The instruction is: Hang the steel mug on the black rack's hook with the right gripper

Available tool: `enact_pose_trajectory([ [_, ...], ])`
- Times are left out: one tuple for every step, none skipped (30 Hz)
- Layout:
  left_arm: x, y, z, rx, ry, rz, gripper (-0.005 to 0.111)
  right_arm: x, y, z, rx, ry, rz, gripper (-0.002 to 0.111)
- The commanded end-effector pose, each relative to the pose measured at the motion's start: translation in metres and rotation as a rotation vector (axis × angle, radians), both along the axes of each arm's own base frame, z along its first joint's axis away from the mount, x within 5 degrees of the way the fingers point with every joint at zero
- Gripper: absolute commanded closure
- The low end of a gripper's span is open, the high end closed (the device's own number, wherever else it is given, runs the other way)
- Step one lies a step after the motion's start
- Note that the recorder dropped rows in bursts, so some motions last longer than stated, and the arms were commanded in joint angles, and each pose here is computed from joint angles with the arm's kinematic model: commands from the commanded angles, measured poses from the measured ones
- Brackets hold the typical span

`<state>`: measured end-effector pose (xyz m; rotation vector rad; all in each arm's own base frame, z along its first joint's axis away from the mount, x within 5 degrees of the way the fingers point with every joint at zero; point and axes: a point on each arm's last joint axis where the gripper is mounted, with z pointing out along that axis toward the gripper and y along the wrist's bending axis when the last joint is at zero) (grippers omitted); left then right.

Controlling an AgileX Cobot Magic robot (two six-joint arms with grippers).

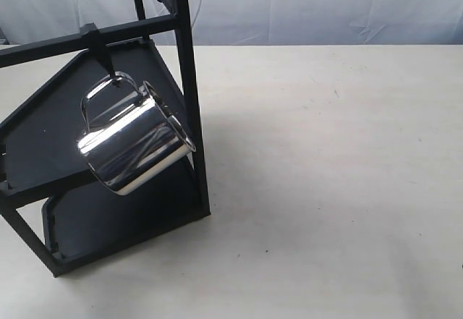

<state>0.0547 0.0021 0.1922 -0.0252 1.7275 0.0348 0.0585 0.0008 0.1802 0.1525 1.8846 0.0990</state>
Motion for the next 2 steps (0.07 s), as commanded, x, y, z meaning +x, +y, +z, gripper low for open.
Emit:
enact_pose_trajectory([
  [0.0007,-0.0002,-0.0007,-0.008,-0.005,-0.001,0.107,0.0000,-0.0006,0.0001,-0.004,-0.014,-0.007,0.109],
  [0.0007,-0.0002,-0.0007,-0.008,-0.005,-0.001,0.107,0.0000,-0.0006,0.0001,-0.004,-0.014,-0.007,0.109],
])
